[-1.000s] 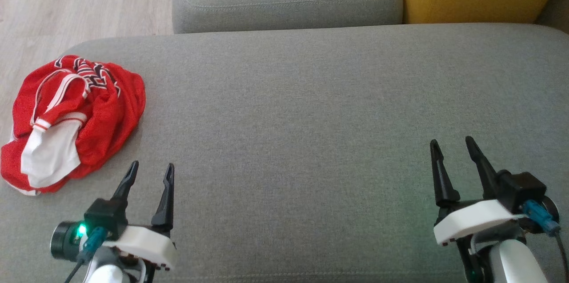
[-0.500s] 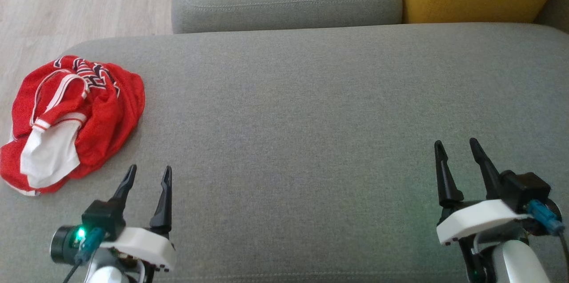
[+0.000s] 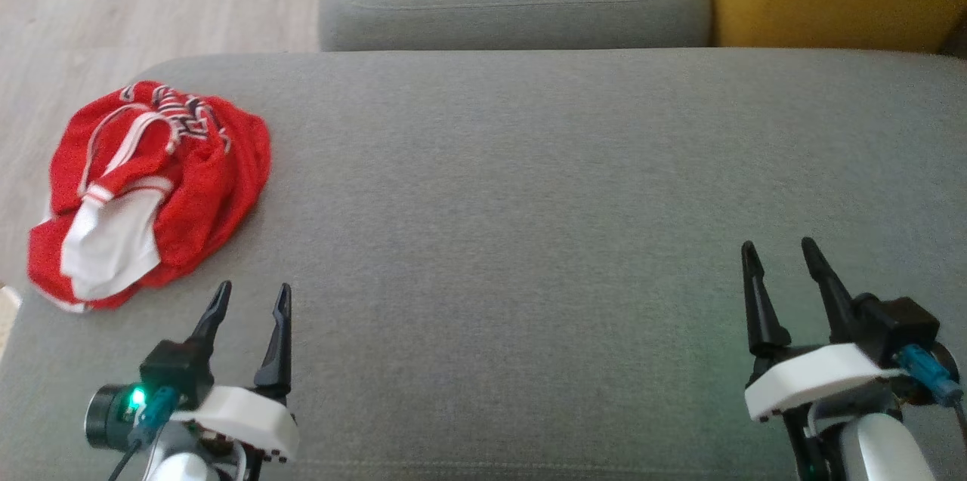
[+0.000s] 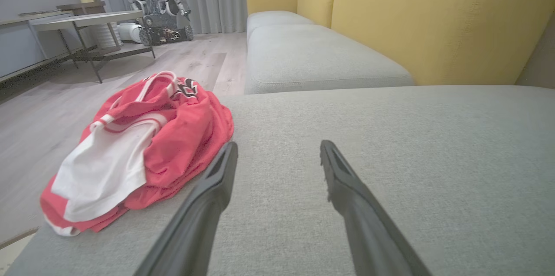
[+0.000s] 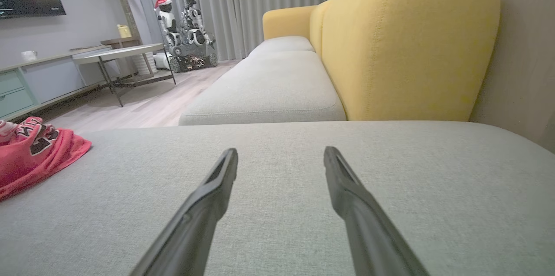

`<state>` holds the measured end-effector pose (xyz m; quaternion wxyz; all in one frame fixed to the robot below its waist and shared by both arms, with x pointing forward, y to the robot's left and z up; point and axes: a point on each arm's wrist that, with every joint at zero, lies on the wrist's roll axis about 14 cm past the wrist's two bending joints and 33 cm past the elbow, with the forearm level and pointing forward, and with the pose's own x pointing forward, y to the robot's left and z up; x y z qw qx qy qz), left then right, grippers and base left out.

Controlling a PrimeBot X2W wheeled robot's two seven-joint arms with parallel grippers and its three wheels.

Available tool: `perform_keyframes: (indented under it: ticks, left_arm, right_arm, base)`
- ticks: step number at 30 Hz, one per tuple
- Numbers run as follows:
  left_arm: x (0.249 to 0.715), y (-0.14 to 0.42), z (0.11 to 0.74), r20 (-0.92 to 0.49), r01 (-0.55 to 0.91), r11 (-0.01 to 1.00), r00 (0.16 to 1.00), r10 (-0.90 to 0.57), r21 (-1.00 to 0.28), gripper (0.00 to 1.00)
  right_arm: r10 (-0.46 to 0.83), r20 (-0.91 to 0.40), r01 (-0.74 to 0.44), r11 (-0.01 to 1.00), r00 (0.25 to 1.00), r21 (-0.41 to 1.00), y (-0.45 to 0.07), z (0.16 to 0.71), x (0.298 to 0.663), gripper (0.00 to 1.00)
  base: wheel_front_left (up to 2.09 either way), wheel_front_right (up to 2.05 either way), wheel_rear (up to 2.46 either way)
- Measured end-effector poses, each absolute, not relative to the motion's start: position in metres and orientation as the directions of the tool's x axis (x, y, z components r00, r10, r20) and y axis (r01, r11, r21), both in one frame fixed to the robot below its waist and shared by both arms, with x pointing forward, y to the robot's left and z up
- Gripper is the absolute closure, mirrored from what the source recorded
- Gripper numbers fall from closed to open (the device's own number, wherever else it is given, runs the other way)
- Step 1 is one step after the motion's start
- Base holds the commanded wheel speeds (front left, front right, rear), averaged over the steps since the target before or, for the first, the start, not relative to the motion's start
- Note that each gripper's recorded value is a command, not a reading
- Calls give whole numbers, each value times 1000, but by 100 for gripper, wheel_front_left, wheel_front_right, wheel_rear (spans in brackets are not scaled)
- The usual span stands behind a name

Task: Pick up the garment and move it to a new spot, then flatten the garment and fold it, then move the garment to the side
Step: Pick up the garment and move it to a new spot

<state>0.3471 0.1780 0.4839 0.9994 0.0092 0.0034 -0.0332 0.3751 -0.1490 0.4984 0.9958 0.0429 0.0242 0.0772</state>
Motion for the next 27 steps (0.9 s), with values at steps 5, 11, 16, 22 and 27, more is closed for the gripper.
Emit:
perform_keyframes:
  ticks: [5, 11, 16, 22, 27]
  left_arm:
    - [336, 199, 484, -6, -3, 1000, 1000, 3, 16, 0]
    - [314, 235, 487, 5, -120, 992, 993, 120, 28, 0]
    - [295, 261, 490, 11, -212, 977, 977, 211, 26, 0]
    - [270, 290, 491, 15, -317, 948, 948, 317, 24, 0]
    - [259, 300, 491, 14, -358, 933, 934, 358, 23, 0]
  right_arm:
    - [226, -46, -221, 971, 973, 87, -125, 499, 380, 0]
    - [346, -40, -342, 936, 937, 82, -81, 503, 388, 0]
    - [425, -43, -420, 904, 904, 81, -52, 504, 391, 0]
    - [517, -40, -513, 854, 855, 81, -15, 505, 392, 0]
    - [550, -43, -546, 834, 834, 83, -1, 504, 392, 0]
  base:
    - [0, 0, 0]
    - [0, 0, 0]
    - [0, 0, 0]
    - [0, 0, 0]
    - [0, 0, 0]
